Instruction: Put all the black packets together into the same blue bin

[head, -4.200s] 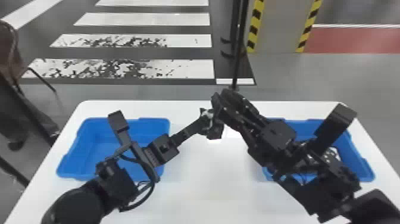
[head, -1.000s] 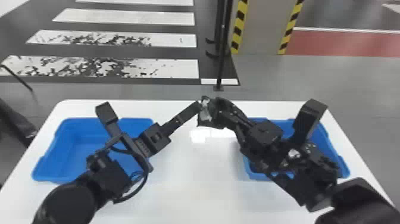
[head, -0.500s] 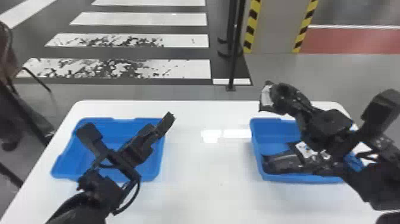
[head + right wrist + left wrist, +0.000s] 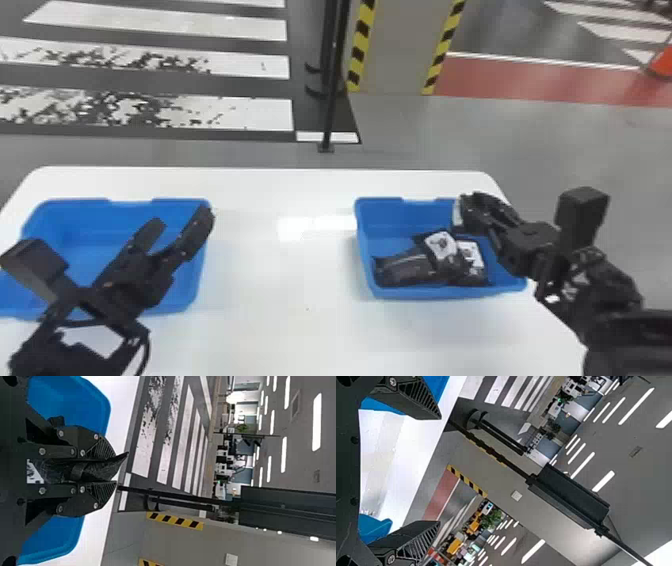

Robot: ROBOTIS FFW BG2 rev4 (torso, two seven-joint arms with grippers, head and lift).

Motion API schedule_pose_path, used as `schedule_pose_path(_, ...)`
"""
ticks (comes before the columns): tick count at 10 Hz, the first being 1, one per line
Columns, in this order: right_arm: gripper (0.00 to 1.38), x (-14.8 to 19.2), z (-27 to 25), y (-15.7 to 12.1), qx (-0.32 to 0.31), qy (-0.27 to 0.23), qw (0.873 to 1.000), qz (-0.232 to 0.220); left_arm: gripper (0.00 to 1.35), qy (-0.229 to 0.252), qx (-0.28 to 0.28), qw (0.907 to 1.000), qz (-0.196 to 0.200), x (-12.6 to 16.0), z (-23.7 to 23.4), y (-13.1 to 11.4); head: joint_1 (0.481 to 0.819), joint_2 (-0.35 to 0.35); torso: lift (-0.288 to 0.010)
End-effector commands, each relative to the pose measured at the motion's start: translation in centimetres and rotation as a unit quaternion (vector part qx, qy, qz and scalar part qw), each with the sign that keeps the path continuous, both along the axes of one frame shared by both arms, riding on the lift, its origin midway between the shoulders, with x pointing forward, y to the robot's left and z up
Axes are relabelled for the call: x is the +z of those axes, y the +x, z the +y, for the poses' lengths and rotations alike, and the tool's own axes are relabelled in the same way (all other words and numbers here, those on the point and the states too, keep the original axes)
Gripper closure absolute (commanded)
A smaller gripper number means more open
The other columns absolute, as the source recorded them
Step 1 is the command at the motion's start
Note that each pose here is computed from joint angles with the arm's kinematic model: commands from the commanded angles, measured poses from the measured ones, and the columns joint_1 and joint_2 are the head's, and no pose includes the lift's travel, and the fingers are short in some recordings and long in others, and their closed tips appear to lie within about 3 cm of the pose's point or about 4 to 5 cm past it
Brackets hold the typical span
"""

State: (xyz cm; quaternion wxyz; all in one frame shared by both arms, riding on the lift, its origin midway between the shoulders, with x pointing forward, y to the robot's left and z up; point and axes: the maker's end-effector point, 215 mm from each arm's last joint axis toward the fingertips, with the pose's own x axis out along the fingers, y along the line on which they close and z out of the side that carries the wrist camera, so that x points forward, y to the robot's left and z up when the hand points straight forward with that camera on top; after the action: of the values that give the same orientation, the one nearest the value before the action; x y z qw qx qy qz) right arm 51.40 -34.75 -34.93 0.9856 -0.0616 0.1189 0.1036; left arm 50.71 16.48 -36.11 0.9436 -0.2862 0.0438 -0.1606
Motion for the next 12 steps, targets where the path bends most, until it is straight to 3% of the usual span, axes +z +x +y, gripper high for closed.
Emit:
schedule_pose_path(1,0.41,-0.9,-0.3,-0.3,0.002,-0.004,1.000,0.002,0.10,0.020,0.007,0.9997,-0.014,0.6,0.5,0.0,0.695,-0.195,-0.110)
schedule_pose_path(2,0.07,0.5,0.9,-1.3,0.013,-0.005,1.000,-0.017,0.10,0.037,0.013,0.9988,-0.029,1.6,0.9,-0.1,0.695,-0.197,-0.110)
schedule_pose_path(4,0.14,4.9,2.2,-5.3,0.017,-0.005,0.997,-0.079,0.10,0.076,0.031,0.9952,-0.053,2.9,1.9,-1.0,0.695,-0.177,-0.110)
schedule_pose_path(6,0.16,7.5,2.3,-9.1,-0.008,-0.003,0.994,-0.105,0.10,0.123,0.074,0.9872,-0.069,3.2,3.9,-3.3,0.695,-0.164,-0.110)
schedule_pose_path(8,0.16,6.3,3.2,-11.2,-0.005,0.007,0.996,-0.084,0.10,0.203,0.129,0.9662,-0.094,3.2,7.0,-6.1,0.695,-0.144,-0.110)
schedule_pose_path(10,0.16,5.1,3.8,-13.1,-0.004,-0.004,0.999,-0.052,0.10,0.243,0.162,0.9495,-0.116,4.9,8.5,-10.1,0.695,-0.101,-0.110)
schedule_pose_path(12,0.16,5.5,4.0,-14.2,-0.008,-0.011,0.999,-0.050,0.10,0.273,0.176,0.9396,-0.107,5.5,10.2,-12.7,0.695,-0.082,-0.110)
